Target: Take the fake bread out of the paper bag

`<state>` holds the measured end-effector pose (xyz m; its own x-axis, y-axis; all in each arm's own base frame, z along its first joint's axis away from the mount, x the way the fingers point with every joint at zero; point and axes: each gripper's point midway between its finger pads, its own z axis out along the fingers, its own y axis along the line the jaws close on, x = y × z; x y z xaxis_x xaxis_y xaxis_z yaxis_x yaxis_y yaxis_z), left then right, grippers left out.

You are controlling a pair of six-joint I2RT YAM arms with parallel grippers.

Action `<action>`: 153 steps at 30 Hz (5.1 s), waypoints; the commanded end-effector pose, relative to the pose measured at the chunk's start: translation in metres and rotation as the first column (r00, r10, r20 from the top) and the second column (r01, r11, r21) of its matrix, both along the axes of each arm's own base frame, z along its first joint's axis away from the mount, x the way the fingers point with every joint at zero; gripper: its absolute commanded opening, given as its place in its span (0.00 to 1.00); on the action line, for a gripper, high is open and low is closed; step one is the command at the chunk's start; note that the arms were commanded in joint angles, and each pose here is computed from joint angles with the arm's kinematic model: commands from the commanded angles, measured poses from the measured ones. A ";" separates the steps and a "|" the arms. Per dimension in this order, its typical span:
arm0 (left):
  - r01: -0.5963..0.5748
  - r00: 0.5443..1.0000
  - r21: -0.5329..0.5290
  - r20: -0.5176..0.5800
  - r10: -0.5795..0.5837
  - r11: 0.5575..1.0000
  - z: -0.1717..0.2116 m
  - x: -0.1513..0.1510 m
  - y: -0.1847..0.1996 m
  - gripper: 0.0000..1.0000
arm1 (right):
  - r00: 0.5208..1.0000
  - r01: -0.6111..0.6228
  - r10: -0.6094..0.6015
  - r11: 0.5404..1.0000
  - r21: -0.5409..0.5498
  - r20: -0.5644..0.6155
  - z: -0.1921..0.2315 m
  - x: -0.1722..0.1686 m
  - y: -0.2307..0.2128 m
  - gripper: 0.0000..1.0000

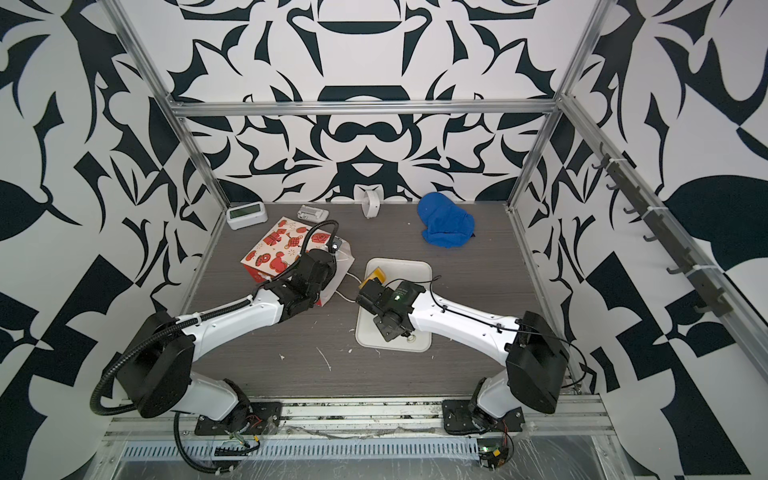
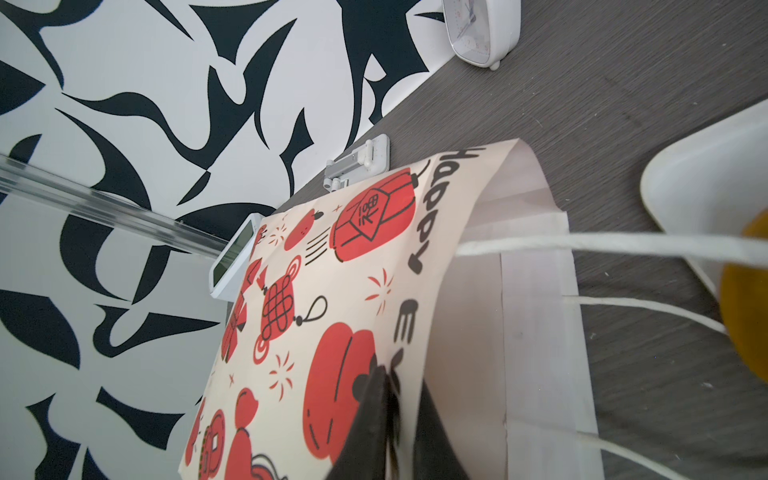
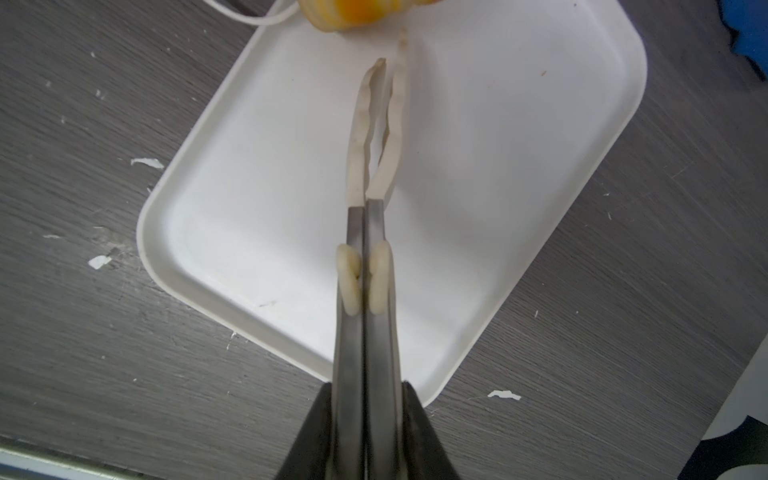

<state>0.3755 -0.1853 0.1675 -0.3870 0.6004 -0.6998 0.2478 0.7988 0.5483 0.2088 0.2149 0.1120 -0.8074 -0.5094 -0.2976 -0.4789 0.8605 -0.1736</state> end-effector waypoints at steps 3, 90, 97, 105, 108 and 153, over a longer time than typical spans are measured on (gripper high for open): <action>-0.003 1.000 -0.028 0.011 0.003 1.000 0.006 0.002 0.000 0.12 | 0.996 0.035 -0.037 0.999 0.025 0.077 0.020 0.006 -0.008 0.22; -0.018 0.999 -0.056 0.027 0.019 0.998 0.007 -0.002 0.009 0.12 | 0.982 -0.070 0.034 0.980 0.189 0.186 0.040 0.086 0.025 0.22; -0.022 0.999 -0.051 0.027 0.023 0.998 0.005 -0.003 0.011 0.12 | 0.978 -0.075 0.030 0.974 0.215 0.207 0.052 0.087 0.025 0.22; -0.024 0.999 -0.056 0.029 0.026 0.998 0.004 -0.002 0.011 0.12 | 0.977 -0.097 0.042 0.960 0.264 0.208 0.068 0.082 0.030 0.22; -0.023 0.999 -0.054 0.026 0.024 0.998 0.003 -0.001 0.011 0.12 | 0.976 -0.108 0.048 0.955 0.277 0.214 0.073 0.082 0.032 0.23; -0.015 0.999 -0.081 0.034 0.018 0.997 0.003 0.000 0.010 0.12 | 0.990 -0.085 0.056 0.970 0.228 0.130 0.060 0.110 0.016 0.56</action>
